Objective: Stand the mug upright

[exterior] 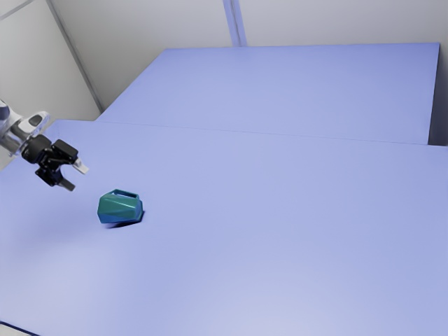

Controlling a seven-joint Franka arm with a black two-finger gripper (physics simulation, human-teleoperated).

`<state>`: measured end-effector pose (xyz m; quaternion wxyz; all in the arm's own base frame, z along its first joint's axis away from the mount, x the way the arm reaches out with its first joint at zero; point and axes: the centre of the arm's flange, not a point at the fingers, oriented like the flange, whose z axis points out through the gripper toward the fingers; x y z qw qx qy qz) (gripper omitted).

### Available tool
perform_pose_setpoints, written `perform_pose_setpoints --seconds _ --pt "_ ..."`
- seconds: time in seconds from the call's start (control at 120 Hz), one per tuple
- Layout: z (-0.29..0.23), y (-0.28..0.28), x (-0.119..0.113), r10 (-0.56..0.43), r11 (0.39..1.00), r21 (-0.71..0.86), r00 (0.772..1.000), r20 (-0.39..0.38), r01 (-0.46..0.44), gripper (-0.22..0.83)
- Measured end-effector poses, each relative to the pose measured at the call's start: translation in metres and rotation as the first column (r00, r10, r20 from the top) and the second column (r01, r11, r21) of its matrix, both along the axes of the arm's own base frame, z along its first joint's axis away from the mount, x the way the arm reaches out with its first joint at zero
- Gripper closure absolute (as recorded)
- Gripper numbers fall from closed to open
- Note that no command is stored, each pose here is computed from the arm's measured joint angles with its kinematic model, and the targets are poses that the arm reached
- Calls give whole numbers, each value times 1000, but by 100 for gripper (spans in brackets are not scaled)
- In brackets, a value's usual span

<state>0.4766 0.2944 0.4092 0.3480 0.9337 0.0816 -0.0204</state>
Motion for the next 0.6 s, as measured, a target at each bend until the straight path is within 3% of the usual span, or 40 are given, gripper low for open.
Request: perform_pose_setpoints --seconds 0.292,0.6 --pt "-77 15 6 57 996 -68 996 69 -52 0" --pt "-106 2 2 72 988 -142 988 136 -53 0"
